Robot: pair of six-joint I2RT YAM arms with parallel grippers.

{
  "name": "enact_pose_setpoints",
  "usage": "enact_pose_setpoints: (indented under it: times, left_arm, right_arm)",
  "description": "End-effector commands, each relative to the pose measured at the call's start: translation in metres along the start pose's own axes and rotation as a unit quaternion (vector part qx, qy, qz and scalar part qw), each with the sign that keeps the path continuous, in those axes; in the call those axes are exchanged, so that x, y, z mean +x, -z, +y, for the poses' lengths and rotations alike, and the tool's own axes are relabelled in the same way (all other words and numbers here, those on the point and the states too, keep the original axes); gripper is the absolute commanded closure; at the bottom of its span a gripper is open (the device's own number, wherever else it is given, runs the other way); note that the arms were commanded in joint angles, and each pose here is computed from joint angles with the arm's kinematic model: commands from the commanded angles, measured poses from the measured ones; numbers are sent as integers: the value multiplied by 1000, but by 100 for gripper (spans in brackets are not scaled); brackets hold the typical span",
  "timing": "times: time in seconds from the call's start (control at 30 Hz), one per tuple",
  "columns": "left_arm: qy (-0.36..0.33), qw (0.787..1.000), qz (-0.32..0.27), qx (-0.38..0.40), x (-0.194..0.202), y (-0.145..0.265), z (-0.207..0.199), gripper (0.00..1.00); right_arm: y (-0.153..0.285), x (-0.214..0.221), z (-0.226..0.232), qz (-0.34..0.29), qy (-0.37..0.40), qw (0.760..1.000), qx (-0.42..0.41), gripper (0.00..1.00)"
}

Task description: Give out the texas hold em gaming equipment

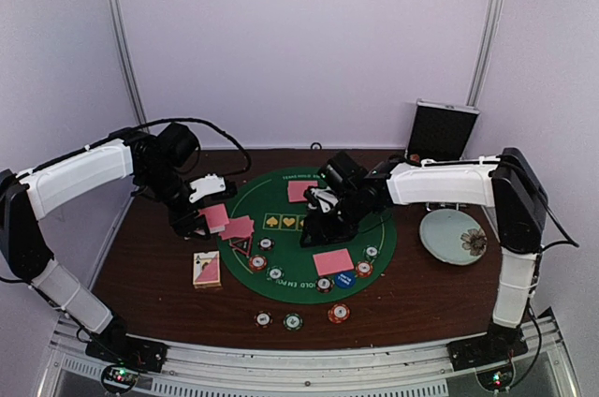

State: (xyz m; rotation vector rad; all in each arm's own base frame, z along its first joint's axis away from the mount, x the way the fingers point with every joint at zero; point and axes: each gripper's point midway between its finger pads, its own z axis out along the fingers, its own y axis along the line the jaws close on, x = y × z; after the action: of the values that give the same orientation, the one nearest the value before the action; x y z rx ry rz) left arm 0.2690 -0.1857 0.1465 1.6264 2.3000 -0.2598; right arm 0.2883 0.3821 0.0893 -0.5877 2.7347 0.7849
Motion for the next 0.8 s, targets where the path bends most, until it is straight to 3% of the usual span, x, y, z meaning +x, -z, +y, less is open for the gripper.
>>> enact_pose_setpoints:
  times: [0.0, 0.23, 0.4, 0.6, 0.77]
  left_arm:
    - [-5, 1000, -22, -7, -8, 9, 1, 97]
    - [-5, 1000, -22, -8, -7, 11, 0, 97]
    - [-4, 1000, -23, -2, -6, 10, -3, 97]
    - [2, 999, -35, 5, -12, 11, -4, 97]
    - [8, 999, -42, 12, -16, 12, -6, 97]
  right_arm:
    - [7, -8, 6, -32, 11, 999, 17, 37]
    - [-3, -2, 13, -21, -4, 1000, -3, 37]
    - [10, -17, 74, -44, -13, 992, -114, 33]
    - [21, -49, 131, -86, -66, 960, -258, 21]
    - [17, -62, 159, -92, -85, 940, -319, 17]
